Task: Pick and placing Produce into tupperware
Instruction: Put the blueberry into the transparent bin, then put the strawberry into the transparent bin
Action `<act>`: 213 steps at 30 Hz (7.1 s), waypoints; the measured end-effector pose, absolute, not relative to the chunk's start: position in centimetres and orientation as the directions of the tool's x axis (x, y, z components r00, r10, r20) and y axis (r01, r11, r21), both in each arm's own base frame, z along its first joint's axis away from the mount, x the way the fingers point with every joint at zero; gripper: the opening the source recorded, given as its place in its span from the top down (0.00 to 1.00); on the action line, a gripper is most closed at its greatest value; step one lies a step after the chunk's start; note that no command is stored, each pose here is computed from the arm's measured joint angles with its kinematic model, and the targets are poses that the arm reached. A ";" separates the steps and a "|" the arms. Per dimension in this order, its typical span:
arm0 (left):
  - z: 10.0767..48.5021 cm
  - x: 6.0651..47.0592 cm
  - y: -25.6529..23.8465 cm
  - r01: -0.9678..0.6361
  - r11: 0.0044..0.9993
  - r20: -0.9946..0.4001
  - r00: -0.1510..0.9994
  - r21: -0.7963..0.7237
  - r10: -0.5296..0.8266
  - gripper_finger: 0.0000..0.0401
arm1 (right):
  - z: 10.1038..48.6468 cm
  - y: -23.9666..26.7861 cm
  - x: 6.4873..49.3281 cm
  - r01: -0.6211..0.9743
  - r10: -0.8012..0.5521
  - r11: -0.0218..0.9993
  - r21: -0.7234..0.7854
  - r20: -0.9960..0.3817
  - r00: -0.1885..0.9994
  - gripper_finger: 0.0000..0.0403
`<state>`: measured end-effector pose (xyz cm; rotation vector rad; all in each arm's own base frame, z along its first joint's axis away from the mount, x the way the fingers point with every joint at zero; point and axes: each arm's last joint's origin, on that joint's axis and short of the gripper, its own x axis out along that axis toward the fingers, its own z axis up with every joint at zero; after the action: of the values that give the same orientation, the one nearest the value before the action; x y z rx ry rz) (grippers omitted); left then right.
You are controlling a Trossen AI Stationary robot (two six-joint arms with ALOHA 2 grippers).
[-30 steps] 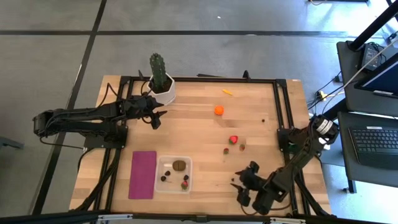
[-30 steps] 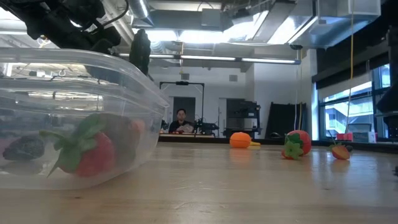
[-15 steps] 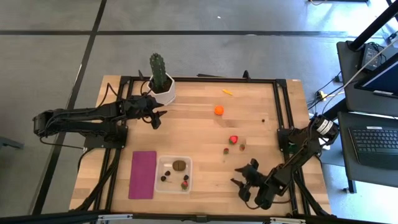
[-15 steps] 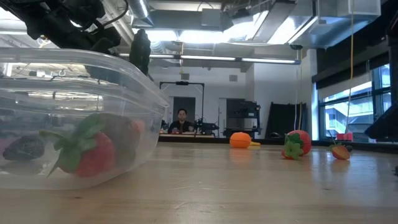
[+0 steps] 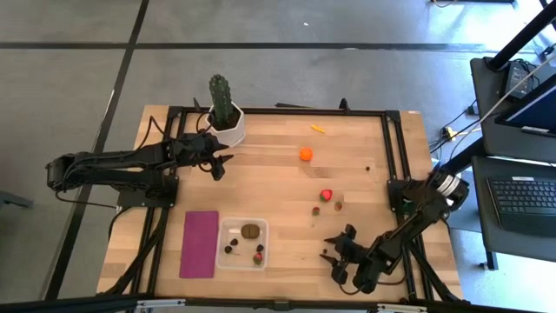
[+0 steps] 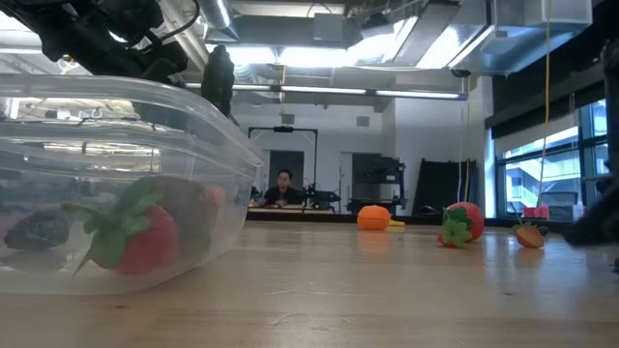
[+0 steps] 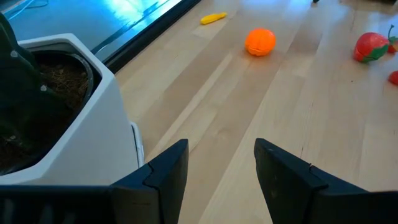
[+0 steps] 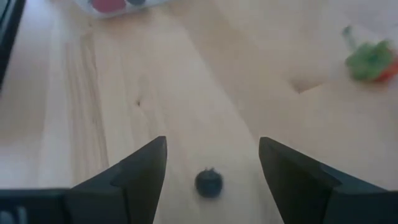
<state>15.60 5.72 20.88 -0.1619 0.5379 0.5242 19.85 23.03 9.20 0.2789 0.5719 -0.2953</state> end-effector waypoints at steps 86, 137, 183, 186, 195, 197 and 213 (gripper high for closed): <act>20.9 15.6 5.7 -0.516 0.857 -0.526 0.732 -0.012 0.433 0.56 | 28.7 12.7 42.1 -0.056 0.107 0.993 0.100 -0.636 0.764 0.86; 20.9 15.6 5.7 -0.512 0.859 -0.528 0.731 -0.006 0.433 0.56 | 29.6 12.7 40.8 0.112 -0.150 0.988 -0.109 -0.866 0.477 0.34; 20.9 15.6 5.8 -0.524 0.852 -0.526 0.723 0.004 0.447 0.56 | 13.5 11.7 26.8 0.074 -0.127 0.992 -0.103 -0.804 0.580 0.54; 20.9 15.6 5.8 -0.524 0.852 -0.526 0.724 0.004 0.447 0.56 | 13.0 11.6 27.1 0.078 -0.133 0.991 -0.107 -0.808 0.574 0.54; 20.9 15.6 5.8 -0.524 0.852 -0.526 0.724 0.004 0.447 0.56 | 12.5 11.0 27.4 0.102 -0.151 0.988 -0.113 -0.815 0.560 0.60; 20.9 15.6 5.8 -0.524 0.852 -0.525 0.724 0.004 0.447 0.56 | 12.5 11.0 27.4 0.103 -0.152 0.988 -0.113 -0.815 0.559 0.64; 20.9 15.6 5.8 -0.523 0.852 -0.526 0.724 0.004 0.447 0.56 | 12.4 11.0 27.4 0.105 -0.153 0.988 -0.114 -0.817 0.556 0.98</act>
<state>15.57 5.76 20.86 -0.1488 0.5404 0.5377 27.40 10.97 12.44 -0.0540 0.9694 -0.1522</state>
